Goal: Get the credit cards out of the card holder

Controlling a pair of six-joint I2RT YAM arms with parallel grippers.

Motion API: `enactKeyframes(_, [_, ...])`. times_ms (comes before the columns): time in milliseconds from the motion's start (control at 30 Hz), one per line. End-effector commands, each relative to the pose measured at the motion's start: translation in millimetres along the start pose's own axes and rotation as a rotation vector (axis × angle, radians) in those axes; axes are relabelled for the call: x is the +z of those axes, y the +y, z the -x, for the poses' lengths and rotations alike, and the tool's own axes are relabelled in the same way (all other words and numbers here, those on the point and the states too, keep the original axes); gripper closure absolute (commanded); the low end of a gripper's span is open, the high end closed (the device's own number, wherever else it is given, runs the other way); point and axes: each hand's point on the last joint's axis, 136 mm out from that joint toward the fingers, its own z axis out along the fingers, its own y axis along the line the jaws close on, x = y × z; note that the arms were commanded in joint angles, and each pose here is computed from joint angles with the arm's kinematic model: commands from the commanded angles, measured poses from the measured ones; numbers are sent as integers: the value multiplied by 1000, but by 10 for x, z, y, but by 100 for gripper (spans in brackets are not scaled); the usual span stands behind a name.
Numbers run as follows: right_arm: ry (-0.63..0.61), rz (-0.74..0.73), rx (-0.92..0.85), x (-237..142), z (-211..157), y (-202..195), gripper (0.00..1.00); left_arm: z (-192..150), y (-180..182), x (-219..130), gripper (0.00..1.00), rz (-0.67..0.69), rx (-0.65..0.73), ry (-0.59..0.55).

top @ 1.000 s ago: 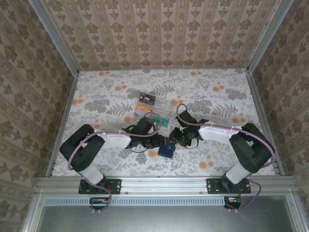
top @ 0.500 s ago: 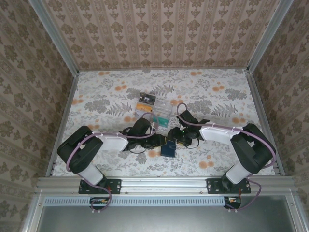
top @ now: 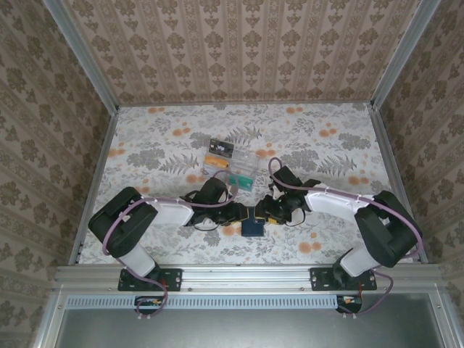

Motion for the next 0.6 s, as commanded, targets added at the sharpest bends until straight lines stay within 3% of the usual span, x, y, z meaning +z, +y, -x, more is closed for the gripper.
enactKeyframes(0, [49,30,-1,100,-25,60,56,-10,-120,29,64,-48,-14,29])
enactKeyframes(300, [19,110,-47,116,136,176,56,145,-479,-17,69,-237,30,-35])
enactKeyframes(567, [-55,45,-75,-66,259,80,48,215,-443,-87,92,-186,54,-82])
